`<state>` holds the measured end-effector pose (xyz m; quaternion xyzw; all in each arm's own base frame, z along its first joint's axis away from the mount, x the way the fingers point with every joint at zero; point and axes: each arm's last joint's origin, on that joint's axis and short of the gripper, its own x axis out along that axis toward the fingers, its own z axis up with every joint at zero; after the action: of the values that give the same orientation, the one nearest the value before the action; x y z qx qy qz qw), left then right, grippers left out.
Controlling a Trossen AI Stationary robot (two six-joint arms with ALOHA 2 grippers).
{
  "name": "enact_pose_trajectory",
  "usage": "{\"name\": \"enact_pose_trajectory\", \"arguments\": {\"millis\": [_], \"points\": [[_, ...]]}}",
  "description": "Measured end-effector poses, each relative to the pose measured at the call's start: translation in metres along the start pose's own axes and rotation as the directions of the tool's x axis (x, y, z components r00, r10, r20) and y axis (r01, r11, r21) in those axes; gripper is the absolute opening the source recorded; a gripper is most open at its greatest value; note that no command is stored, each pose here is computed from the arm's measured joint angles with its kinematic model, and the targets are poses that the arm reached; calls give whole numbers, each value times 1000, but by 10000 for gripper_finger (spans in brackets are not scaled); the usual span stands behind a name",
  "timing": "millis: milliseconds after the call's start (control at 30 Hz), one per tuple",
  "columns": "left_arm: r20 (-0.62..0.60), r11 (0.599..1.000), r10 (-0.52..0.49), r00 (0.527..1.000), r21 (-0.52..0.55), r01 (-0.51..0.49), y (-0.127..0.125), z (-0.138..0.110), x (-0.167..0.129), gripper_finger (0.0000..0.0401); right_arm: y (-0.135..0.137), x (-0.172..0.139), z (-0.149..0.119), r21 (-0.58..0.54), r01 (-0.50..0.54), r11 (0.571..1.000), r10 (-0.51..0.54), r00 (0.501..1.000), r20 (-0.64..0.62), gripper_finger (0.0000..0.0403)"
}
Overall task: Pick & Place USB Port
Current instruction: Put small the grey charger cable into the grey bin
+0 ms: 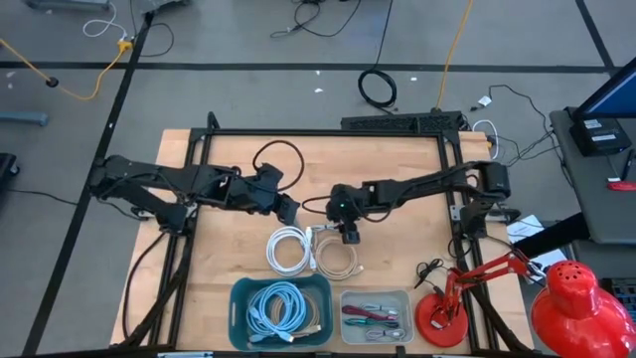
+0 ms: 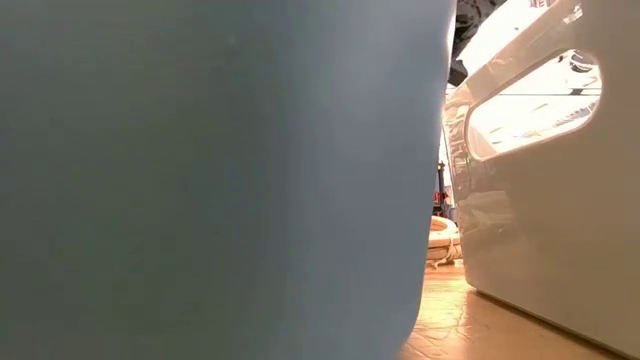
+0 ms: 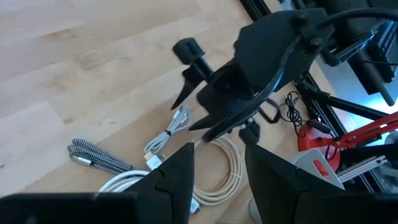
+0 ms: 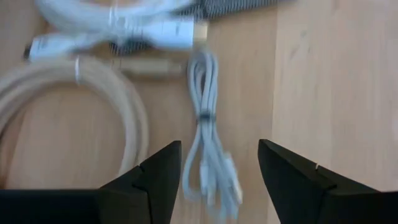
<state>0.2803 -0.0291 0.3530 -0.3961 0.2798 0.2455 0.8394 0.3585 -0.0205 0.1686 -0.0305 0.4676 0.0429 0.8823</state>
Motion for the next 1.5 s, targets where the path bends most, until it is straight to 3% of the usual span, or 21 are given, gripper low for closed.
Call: {"name": "enact_pose_trajectory", "arguments": {"millis": [200, 467, 567, 700, 833, 1000, 1200, 1333, 1500], "points": [[-12, 1000, -4, 1000, 12, 4, -2, -4, -1, 145, -2, 16, 9, -7, -28, 1000, 28, 1000, -2, 206], [-31, 999, -20, 999, 36, 21, -6, -12, -4, 145, -1, 38, -3, 16, -65, 998, 66, 994, -84, 184], [-35, 999, -15, 999, 41, 16, -6, -13, -4, 145, -1, 39, -4, 27, -62, 998, 64, 994, -90, 156], [-41, 999, -3, 999, 45, 5, -5, -14, -4, 145, -1, 34, -2, 57, -57, 997, 61, 995, -79, 89], [-25, 999, 16, 1000, 49, -15, -4, -14, -4, 145, -1, 14, 8, 59, -52, 997, 53, 998, -22, 18], [-22, 998, 37, 999, 58, -36, -2, -14, -4, 145, -2, -30, 23, 83, 16, 996, -23, 997, 80, 26], [-12, 996, 62, 998, 66, -61, 0, -14, -4, 145, 9, -90, 22, 128, -4, 992, -8, 995, 99, 8], [-8, 995, 73, 997, 71, -72, 1, -14, -4, 145, 24, -117, 16, 139, -48, 989, 37, 996, 81, 10], [3, 994, 84, 996, 73, -84, 2, -14, -4, 145, 48, -130, 12, 177, -220, 959, 212, 975, 67, 9]]}}
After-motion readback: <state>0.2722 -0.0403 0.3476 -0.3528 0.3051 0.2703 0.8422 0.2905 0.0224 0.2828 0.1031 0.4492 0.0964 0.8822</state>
